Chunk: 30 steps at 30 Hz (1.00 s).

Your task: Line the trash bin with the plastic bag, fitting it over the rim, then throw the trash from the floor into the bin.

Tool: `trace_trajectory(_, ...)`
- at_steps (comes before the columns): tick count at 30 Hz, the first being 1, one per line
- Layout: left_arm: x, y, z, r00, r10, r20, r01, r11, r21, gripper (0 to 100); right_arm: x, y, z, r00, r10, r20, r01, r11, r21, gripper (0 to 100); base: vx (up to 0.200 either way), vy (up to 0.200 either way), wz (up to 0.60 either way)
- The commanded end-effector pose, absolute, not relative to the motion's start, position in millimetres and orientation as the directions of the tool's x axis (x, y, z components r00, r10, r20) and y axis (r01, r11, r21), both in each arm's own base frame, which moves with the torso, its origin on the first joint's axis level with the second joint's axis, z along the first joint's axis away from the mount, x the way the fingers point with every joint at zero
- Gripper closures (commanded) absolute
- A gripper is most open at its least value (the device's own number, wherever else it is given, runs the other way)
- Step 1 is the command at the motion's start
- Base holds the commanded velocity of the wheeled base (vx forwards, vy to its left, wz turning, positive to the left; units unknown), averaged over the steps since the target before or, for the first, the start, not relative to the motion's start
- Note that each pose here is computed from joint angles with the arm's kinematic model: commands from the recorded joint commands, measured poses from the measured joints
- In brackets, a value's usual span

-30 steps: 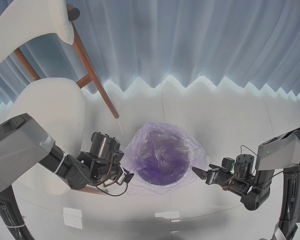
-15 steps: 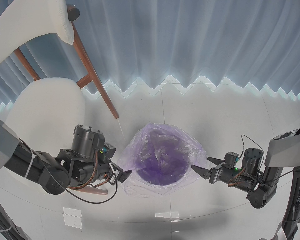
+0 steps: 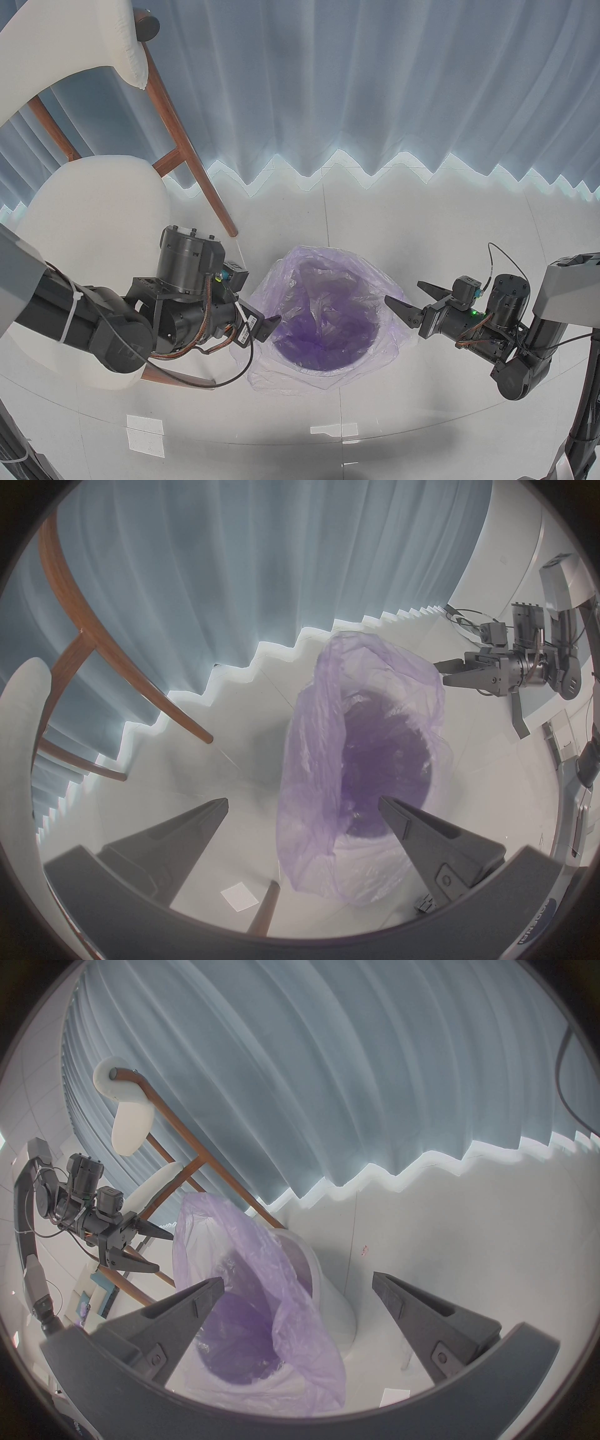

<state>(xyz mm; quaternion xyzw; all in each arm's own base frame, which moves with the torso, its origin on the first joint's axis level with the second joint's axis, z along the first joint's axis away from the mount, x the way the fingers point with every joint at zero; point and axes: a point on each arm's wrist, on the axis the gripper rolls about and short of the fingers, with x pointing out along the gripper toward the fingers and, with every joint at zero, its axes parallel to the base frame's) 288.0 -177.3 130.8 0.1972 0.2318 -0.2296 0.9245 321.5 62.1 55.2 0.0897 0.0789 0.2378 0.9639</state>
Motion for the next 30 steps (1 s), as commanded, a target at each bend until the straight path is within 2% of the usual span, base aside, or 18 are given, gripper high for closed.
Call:
trace_trajectory(1,304,-185,120,0.783,-0.324,-0.531,0.513,0.819,0.257,0,329,62,55,0.878,0.472,-0.084,-0.449,0.87,0.203,0,0.0,0.0,0.0)
trace_trajectory(8,322,-196,114,0.789,-0.326,-0.521,0.509,0.821,0.257,0,336,63,49,0.878,0.472,-0.084,-0.449,0.87,0.203,0,0.0,0.0,0.0)
trace_trajectory(9,324,-196,111,0.787,-0.324,-0.525,0.508,0.822,0.256,100,337,63,47,0.877,0.472,-0.088,-0.448,0.87,0.204,0,0.0,0.0,0.0)
trace_trajectory(10,325,-196,110,0.786,-0.321,-0.529,0.507,0.824,0.253,100,337,63,44,0.876,0.472,-0.099,-0.446,0.871,0.208,100,0.0,0.0,0.0)
trace_trajectory(17,337,-194,114,0.804,-0.311,-0.507,0.481,0.841,0.248,100,349,60,41,0.885,0.459,-0.078,-0.436,0.876,0.206,100,0.0,0.0,0.0)
trace_trajectory(23,358,-199,136,0.833,-0.316,-0.454,0.447,0.867,0.218,100,360,54,47,0.897,0.441,-0.038,-0.425,0.881,0.209,100,0.0,0.0,0.0)
trace_trajectory(30,367,-202,155,0.817,-0.335,-0.47,0.47,0.858,0.205,100,371,56,60,0.897,0.441,0.02,-0.423,0.844,0.329,100,0.0,0.0,0.0)
